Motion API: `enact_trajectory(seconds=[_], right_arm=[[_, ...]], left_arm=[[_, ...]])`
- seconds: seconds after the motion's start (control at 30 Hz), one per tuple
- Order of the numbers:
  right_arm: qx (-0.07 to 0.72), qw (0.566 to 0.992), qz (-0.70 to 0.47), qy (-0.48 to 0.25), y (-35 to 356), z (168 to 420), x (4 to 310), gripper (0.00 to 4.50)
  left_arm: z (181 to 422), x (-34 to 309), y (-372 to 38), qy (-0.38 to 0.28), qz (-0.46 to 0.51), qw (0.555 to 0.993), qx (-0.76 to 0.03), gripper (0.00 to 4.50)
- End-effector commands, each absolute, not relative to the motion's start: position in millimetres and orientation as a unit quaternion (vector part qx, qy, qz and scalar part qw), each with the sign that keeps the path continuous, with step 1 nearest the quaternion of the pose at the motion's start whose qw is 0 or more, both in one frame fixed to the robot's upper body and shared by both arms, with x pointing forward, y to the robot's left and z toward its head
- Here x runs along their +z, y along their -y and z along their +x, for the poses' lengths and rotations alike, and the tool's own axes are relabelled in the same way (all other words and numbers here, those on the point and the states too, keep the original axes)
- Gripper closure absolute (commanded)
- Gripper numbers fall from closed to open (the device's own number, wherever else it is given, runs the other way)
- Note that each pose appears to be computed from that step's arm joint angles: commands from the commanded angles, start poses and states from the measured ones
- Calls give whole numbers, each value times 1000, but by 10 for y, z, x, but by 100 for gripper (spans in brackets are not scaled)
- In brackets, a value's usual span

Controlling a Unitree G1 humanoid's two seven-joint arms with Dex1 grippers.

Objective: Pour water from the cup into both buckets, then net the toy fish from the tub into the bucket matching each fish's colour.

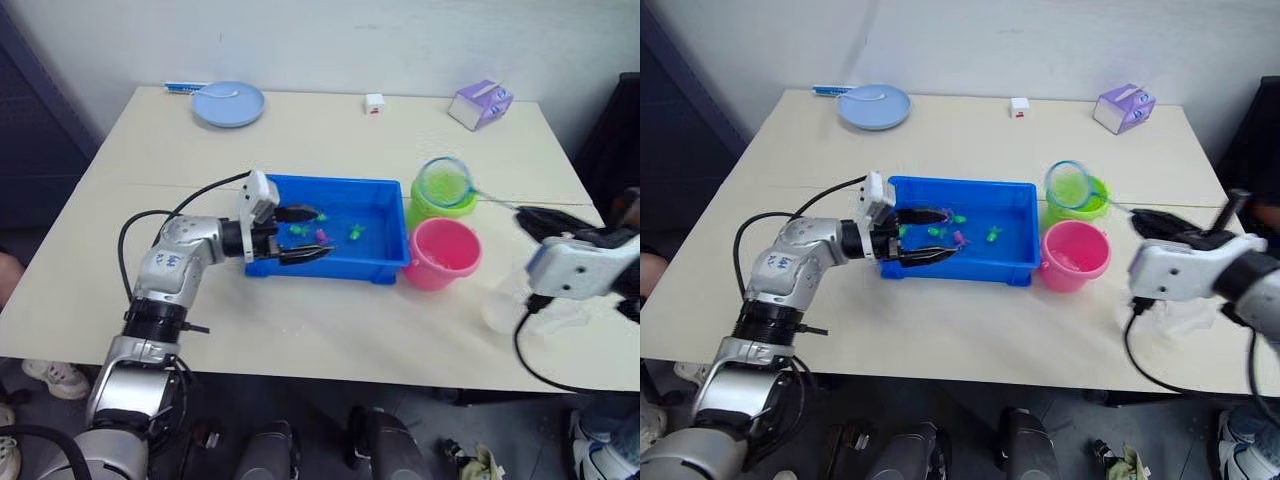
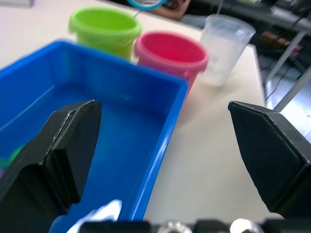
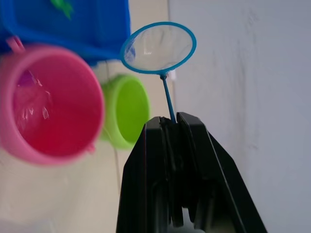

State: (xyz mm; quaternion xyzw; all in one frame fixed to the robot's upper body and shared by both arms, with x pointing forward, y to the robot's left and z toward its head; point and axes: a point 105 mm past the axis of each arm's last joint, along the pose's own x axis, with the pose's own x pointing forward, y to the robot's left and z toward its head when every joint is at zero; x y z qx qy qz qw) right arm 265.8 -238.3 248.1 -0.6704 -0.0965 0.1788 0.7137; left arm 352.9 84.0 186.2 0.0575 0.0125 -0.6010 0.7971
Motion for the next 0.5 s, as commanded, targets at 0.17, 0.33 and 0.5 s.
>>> enact_trajectory(seconds=[0.17,0.33,0.5], right_arm=[[330,783,-520,81,1557,3220,2101,370],[340,772,-530,81,1388,3423,2039,370],[357,741,-564,75,1279,3568,1919,370]], left_arm=[[3581,1817,-1424,-31,107,855,-507,0],[3535,1811,-1516,-34,113,867,-485,0],[3494,1823,-1571,-35,115,874,-472,0]])
